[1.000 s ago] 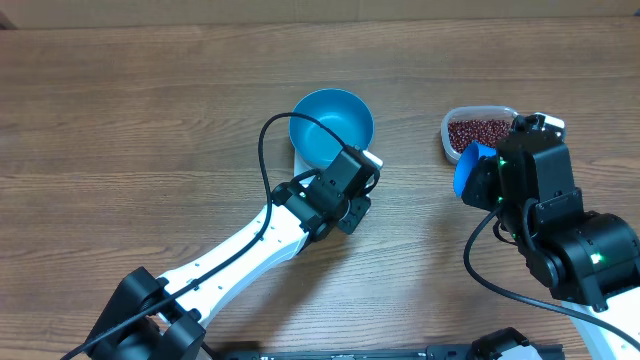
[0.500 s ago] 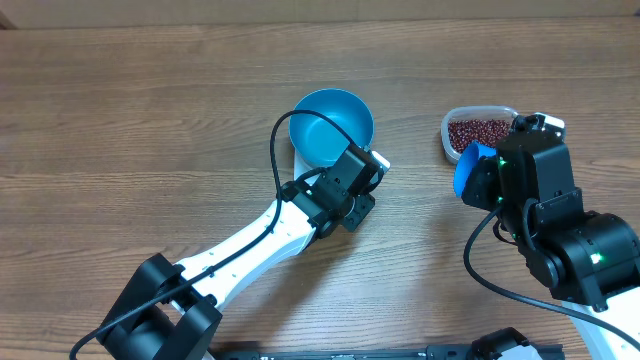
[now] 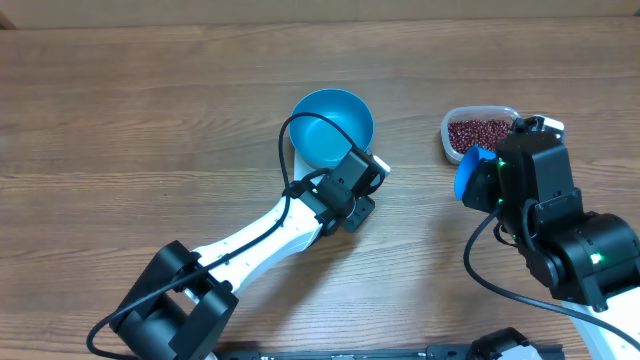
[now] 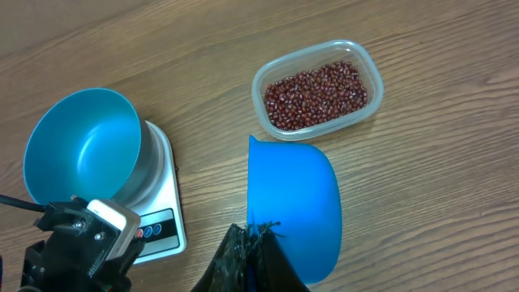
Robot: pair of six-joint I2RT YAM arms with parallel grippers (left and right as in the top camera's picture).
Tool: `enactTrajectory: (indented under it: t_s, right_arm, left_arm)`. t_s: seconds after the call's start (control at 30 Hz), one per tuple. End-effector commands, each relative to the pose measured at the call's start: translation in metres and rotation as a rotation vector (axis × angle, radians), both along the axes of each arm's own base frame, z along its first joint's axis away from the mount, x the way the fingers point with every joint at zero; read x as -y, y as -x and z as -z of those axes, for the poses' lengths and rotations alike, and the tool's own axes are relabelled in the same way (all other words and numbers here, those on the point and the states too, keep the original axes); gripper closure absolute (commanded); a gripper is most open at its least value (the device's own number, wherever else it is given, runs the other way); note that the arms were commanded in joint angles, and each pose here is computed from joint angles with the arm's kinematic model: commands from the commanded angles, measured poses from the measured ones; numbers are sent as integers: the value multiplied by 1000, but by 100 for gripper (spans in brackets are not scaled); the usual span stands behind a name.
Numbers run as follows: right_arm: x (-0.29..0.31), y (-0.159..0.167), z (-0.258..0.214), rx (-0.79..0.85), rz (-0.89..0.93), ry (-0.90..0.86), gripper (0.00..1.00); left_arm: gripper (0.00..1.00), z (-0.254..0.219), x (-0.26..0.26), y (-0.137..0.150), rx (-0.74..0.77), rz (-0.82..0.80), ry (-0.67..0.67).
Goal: Scoop item into bowl and weigh 150g on scale
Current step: 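Move the left gripper down to the scale's buttons, then press the scale's tare button with the left gripper tip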
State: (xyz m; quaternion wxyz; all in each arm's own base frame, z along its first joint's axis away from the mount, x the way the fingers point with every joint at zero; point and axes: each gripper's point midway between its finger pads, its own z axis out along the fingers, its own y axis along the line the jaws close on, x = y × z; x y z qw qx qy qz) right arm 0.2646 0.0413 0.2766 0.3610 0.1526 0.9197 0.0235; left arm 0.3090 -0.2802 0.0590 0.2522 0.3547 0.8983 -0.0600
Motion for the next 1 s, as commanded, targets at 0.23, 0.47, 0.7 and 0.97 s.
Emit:
enactTrajectory:
  t_s: [0.23,0.47,0.7,0.97]
  right_arm:
    - [2,-1,-9,26,4,-3,96]
    - [1,-2,-10,29,4,-5,96]
    - [2,-2,-9,27,-10,9,96]
    - [1,-2,-9,27,-10,9,96]
  left_arm:
    - [96,21,2,-3,-9,16,-13]
    - [96,21,3,-3,-9,19,-11]
    - [96,24,-2,-7,8,8,-38]
    - [96,27,-5,-7,9,2,-53]
